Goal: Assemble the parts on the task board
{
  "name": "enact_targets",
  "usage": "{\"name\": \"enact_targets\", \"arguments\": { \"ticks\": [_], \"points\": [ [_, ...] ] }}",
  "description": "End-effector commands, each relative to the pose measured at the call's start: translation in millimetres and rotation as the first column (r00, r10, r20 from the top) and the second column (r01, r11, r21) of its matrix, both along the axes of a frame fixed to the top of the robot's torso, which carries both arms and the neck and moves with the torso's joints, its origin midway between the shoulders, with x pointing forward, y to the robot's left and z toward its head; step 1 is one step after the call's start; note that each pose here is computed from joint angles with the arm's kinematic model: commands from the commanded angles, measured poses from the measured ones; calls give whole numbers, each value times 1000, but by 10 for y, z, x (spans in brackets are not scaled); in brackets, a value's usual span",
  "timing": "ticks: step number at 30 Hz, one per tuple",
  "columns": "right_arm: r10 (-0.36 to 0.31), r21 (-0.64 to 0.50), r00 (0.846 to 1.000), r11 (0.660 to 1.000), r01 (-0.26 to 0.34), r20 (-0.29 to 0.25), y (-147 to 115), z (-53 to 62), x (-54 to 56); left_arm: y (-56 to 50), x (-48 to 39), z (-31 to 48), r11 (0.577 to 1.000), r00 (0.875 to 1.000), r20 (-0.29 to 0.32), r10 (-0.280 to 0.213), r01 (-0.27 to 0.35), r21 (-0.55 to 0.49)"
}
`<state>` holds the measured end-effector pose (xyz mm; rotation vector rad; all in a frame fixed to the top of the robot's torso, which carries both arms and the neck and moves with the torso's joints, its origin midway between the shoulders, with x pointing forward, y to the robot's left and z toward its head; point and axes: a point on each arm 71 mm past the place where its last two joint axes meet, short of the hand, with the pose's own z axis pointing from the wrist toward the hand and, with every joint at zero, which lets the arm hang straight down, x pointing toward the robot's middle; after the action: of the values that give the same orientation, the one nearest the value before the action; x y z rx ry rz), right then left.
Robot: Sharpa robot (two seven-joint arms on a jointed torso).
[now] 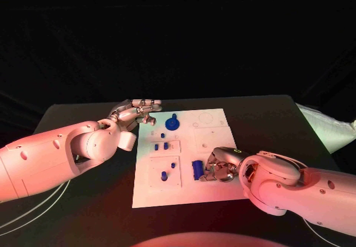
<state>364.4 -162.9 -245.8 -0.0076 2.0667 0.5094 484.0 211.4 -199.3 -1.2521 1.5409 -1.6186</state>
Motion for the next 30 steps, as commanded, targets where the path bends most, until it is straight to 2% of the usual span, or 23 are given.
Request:
{"name": "enact_targets", "arguments": {
  "ticks": [1,7,13,16,19,20,21,26,30],
  "points": [
    [24,-35,1000,999,-25,-18,-1,-23,-17,-19,-8,6,1000,1000,1,-21,21,-11],
    [25,-24,1000,999,-25,-11,-9,-11,-30,-11,-8,3,1000,1000,-1,-21,21,-10],
    [14,2,1000,1000,-14,27,-62,47,-59,-3,-8,-2,1000,1000,-3,-19,19,-9],
    [7,36,998,999,-9,60,-124,116,-84,2,-9,-4,1000,1000,-3,-18,18,-8],
    [-3,86,995,996,-6,99,-238,244,-93,6,-9,-7,1000,1000,-4,-17,17,-8],
    [-3,86,995,996,-6,99,-238,244,-93,6,-9,-7,1000,1000,-4,-17,17,-8],
    [-13,95,993,995,2,114,-315,314,-83,6,-10,-8,1000,1000,-4,-17,17,-8],
    [-57,71,988,996,47,144,-593,462,-34,3,-13,-7,1000,1000,-3,-18,18,-8],
    [-87,13,985,996,86,152,-791,486,-4,1,-17,-4,1000,1000,0,-19,19,-6]
  ]
}}
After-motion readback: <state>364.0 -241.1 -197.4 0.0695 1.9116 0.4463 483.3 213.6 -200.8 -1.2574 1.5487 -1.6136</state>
